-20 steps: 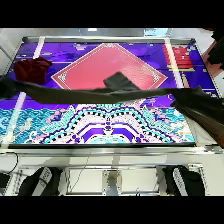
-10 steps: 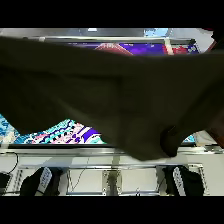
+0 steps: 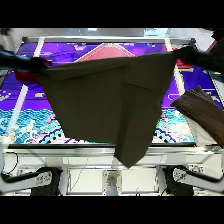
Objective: Fold the shirts.
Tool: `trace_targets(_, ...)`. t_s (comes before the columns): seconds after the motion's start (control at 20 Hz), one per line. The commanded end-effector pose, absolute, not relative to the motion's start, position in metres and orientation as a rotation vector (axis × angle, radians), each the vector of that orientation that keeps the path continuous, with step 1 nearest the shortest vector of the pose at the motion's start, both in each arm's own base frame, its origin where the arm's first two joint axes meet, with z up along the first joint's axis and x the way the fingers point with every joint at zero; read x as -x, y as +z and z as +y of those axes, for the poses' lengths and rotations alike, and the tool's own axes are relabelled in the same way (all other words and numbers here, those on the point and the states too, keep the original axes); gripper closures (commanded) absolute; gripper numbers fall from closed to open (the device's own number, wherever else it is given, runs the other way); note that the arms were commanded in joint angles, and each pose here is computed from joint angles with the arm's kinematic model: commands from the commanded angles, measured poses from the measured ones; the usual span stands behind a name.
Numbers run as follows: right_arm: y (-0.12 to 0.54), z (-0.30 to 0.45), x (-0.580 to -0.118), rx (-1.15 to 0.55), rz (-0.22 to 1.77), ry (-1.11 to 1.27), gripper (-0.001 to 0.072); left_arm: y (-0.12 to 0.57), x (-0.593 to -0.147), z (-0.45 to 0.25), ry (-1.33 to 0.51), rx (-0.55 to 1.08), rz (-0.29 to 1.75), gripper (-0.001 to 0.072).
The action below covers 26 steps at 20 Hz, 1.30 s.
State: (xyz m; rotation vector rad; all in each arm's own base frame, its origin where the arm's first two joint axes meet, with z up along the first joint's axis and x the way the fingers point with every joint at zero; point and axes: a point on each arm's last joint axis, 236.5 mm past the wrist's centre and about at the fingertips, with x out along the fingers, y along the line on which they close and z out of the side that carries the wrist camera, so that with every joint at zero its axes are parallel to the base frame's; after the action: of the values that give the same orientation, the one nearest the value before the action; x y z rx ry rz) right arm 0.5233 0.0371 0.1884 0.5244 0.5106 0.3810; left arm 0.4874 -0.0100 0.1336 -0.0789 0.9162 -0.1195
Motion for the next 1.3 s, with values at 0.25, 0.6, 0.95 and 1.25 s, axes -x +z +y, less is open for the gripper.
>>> trace_targets(0.25, 0.099, 0.002, -0.630, -0.506, 0.309, -0.017, 0.0686, 0.037, -0.597, -0.017, 0.031, 0.147, 0.815, 0.0125)
trace_targets(0.6, 0.122, 0.019, -0.618, -0.490, 0.349, 0.093, 0.0368, 0.148, -0.603, -0.012, 0.026, 0.155, 0.698, 0.0083)
trace_targets(0.95, 0.128, -0.025, -0.527, -0.381, 0.676, 0.097, 0.0375, 0.082, -0.540, 0.017, 0.086, 0.040, 1.079, 0.0084)
trace_targets(1.25, 0.050, -0.083, -0.349, -0.445, 1.132, -0.070, 0.0375, 0.048, -0.523, 0.026, 0.109, 0.057, 1.195, 0.0210)
